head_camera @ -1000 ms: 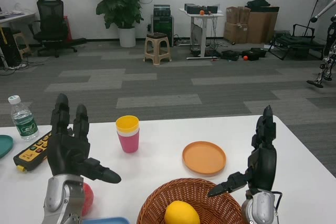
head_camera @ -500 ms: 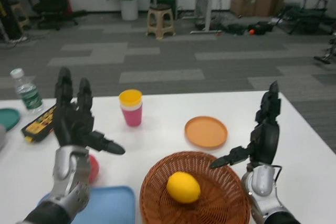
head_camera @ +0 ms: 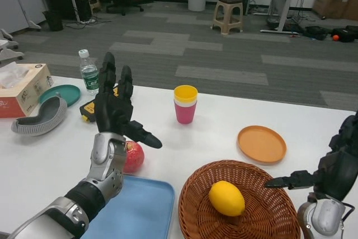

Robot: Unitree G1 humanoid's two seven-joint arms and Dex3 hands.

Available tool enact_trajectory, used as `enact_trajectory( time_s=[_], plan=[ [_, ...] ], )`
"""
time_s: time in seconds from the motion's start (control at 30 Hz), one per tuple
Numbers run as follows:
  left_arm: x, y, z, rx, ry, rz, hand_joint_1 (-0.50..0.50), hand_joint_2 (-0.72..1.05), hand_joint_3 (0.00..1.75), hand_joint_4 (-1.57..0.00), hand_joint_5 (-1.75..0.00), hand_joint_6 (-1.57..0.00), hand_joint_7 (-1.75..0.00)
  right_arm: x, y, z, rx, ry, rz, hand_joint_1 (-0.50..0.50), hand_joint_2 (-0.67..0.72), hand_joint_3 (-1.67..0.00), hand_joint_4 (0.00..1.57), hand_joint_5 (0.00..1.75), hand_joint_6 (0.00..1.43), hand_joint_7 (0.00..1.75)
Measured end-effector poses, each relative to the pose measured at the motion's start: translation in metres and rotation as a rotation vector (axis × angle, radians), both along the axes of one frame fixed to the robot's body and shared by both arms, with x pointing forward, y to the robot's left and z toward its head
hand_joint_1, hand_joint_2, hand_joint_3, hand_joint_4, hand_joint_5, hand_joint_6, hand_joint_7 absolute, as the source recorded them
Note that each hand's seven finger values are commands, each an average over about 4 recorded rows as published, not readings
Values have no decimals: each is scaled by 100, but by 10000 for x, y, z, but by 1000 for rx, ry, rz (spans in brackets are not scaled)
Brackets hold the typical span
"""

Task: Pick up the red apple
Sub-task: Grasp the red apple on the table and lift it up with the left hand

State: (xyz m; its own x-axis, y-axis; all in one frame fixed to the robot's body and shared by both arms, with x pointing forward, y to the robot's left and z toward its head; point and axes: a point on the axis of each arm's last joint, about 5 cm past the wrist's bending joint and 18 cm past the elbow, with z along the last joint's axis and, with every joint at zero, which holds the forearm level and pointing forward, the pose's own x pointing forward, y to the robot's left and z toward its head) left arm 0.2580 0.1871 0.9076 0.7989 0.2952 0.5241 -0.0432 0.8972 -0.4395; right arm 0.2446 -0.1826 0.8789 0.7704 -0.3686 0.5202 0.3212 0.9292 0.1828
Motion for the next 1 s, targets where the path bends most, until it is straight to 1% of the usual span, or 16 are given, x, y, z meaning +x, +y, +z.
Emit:
enact_trajectory(
  time_s=[0.1, 0.17, 0.2, 0.27, 0.3, 0.33, 0.4, 0.6, 0.73, 0.83, 0.93, 1.0],
  plan=[
    [-43, 108, -27, 11, 11, 52, -50, -72, 9, 0, 0, 0, 0, -3, -11, -2, -2, 2, -2, 34, 68, 0, 0, 0, 0, 0],
    [-88, 196, -61, 28, 34, 90, -50, -72, 9, 0, 0, 0, 0, -5, -18, -3, -4, 3, -3, 35, 69, 0, 0, 0, 0, 0],
    [-120, 249, -89, 40, 56, 110, -50, -72, 9, 0, 0, 0, 0, -6, -20, -4, -5, 4, -3, 36, 71, 0, 0, 0, 0, 0],
    [-187, 341, -148, 57, 102, 146, -50, -72, 9, 0, 0, 0, 0, -7, -26, -8, -8, 6, -4, 34, 69, 0, 0, 0, 0, 0],
    [-220, 379, -177, 63, 124, 161, -50, -72, 9, 0, 0, 0, 0, -8, -30, -11, -10, 9, -5, 35, 69, 0, 0, 0, 0, 0],
    [-248, 409, -202, 67, 143, 172, -50, -72, 9, 0, 0, 0, 0, -10, -34, -15, -11, 12, -6, 35, 68, 0, 0, 0, 0, 0],
    [-296, 454, -250, 72, 186, 181, -50, -72, 9, 0, 0, 0, 0, -13, -40, -28, -13, 20, -9, 38, 71, 0, 0, 0, 0, 0],
    [-429, 532, -428, 105, 341, 173, -50, -72, 9, 0, 0, 0, 0, -23, -62, -58, -19, 40, -20, 38, 72, 0, 0, 0, 0, 0],
    [-476, 560, -553, 120, 430, 158, -50, -72, 9, 0, 0, 0, 0, -22, -76, -67, -29, 50, -20, 38, 72, 0, 0, 0, 0, 0],
    [-510, 572, -683, 135, 524, 133, -50, -72, 9, 0, 0, 0, 0, -18, -87, -74, -40, 59, -19, 38, 71, 0, 0, 0, 0, 0],
    [-487, 567, -788, 140, 605, 102, -50, -72, 9, 0, 0, 0, 0, -11, -93, -71, -44, 61, -19, 38, 69, 0, 0, 0, 0, 0],
    [-437, 552, -803, 147, 629, 76, -50, -72, 9, 0, 0, 0, 0, -6, -89, -68, -45, 60, -16, 38, 72, 0, 0, 0, 0, 0]
  ],
)
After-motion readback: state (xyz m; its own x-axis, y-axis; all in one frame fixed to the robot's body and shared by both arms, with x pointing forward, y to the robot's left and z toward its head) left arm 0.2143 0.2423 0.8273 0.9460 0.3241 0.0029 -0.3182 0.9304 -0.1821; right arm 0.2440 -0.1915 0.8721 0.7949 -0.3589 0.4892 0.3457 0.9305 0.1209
